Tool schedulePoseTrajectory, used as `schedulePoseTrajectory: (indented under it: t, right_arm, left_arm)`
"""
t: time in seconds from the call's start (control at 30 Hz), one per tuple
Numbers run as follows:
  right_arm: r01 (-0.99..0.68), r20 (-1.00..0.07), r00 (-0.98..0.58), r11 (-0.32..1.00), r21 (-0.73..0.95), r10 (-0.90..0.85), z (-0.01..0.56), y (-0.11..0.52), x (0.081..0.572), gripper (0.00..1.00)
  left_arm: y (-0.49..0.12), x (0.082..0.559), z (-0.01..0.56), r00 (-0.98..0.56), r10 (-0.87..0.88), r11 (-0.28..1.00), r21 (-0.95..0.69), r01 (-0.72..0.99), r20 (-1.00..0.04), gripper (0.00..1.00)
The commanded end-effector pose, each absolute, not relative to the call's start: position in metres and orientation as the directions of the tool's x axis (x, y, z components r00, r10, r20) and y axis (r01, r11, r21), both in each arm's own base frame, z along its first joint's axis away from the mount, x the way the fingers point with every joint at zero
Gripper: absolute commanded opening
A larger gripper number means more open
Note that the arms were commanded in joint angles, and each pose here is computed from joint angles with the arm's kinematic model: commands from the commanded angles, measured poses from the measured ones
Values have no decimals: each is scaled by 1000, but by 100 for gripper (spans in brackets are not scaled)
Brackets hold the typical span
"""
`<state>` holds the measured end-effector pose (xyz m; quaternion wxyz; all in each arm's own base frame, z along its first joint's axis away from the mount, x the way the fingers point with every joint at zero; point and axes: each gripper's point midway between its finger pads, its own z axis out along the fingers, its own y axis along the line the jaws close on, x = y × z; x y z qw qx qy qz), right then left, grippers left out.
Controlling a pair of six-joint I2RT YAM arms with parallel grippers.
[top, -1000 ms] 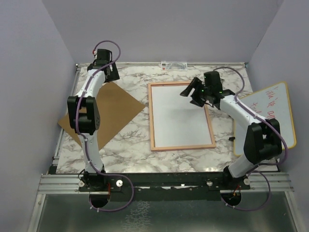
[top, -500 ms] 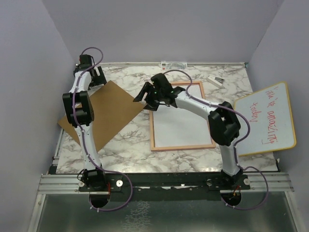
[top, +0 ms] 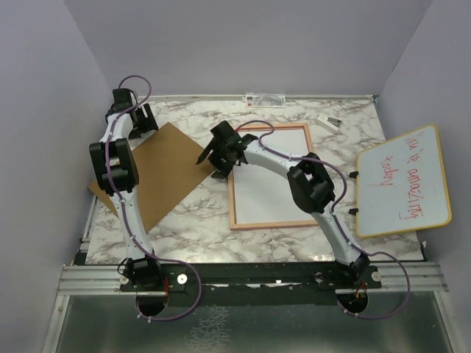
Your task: Put the photo into the frame
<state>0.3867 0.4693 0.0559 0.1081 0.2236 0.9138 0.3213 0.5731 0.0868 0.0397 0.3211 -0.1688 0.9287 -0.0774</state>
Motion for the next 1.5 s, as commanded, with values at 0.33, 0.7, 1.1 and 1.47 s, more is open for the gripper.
schedulePoseTrajectory:
  t: [0.33, 0.7, 1.1, 1.47]
  right_arm:
    - [409, -99, -845, 756, 511, 525, 0, 460, 393, 75]
    - [131, -145, -896, 562, 817, 421, 71, 502, 408, 76]
    - [-83, -279, -837, 395, 915, 471, 178, 503, 416, 76]
    - [-33, -287, -768, 411, 911, 573, 189, 464, 412, 76]
  left_arm:
    - [43, 519, -6, -815, -520, 792, -501, -348, -254, 65]
    - [24, 500, -13, -864, -471, 757, -585, -292, -179, 57]
    - [23, 500, 0, -858, -478, 748, -598, -287, -185, 54]
    - [-6, 484, 16, -871, -462, 720, -642, -261, -164, 53]
